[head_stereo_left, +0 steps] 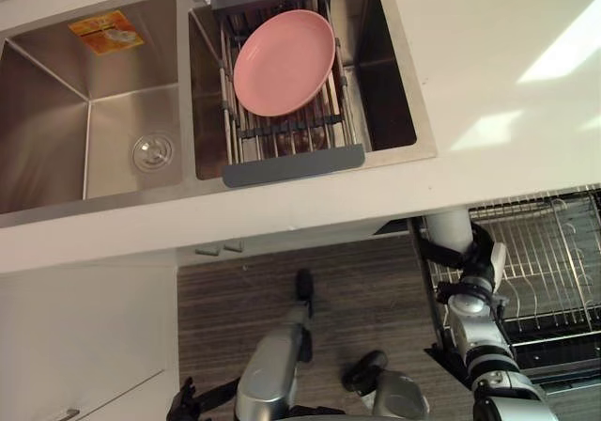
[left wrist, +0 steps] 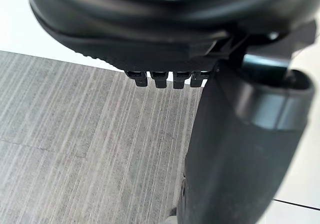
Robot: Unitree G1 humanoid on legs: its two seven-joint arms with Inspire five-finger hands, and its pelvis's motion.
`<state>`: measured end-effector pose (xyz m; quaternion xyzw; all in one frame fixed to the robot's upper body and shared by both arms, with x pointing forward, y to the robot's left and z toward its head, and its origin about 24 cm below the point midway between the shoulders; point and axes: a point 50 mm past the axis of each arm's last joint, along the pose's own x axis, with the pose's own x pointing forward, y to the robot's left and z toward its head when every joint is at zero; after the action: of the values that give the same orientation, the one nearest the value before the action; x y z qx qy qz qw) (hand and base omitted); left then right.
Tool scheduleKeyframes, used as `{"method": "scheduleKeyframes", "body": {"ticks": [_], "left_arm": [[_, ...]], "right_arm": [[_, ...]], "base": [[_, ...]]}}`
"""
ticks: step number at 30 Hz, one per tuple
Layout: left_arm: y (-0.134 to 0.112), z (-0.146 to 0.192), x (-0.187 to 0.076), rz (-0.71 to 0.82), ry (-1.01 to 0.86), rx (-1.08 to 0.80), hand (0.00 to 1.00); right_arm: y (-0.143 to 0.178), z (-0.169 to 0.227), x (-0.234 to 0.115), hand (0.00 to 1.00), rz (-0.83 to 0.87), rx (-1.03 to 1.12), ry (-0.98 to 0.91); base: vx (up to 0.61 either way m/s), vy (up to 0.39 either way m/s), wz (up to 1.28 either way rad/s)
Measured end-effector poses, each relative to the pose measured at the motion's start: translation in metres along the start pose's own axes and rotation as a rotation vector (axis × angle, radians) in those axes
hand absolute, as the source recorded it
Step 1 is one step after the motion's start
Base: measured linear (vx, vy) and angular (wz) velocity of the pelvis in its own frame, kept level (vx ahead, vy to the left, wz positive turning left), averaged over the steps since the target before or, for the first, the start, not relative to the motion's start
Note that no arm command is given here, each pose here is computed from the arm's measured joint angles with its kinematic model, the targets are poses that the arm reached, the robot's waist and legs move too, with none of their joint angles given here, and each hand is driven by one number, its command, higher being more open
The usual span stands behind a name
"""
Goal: Walk over to the sink, pick up the cup, carry it to the dishwasher, place the cup inside the dishwasher, then close the dishwasher door
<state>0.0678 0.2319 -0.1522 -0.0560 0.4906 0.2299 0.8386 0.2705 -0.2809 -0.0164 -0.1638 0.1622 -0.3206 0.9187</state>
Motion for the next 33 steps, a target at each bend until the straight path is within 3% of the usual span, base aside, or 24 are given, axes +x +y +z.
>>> {"method": "scheduleKeyframes", "body": {"ticks": [17,26,33], "left_arm": [[-0.010,0.001,0.000,-0.063,-0.005,0.042,1.00],[-0.018,0.001,0.001,-0.079,0.009,0.026,1.00],[-0.006,-0.007,0.001,0.027,0.061,-0.036,1.00]], "right_arm": [[0.000,0.016,0.011,1.00,-0.016,0.151,0.042],[0.015,-0.003,-0.024,1.00,-0.020,0.314,0.087],[-0.025,0.004,-0.052,1.00,-0.135,0.388,-0.058]], "base": [[-0.02,-0.030,-0.02],[0.01,-0.069,-0.41],[-0.01,-0.046,-0.52]]}}
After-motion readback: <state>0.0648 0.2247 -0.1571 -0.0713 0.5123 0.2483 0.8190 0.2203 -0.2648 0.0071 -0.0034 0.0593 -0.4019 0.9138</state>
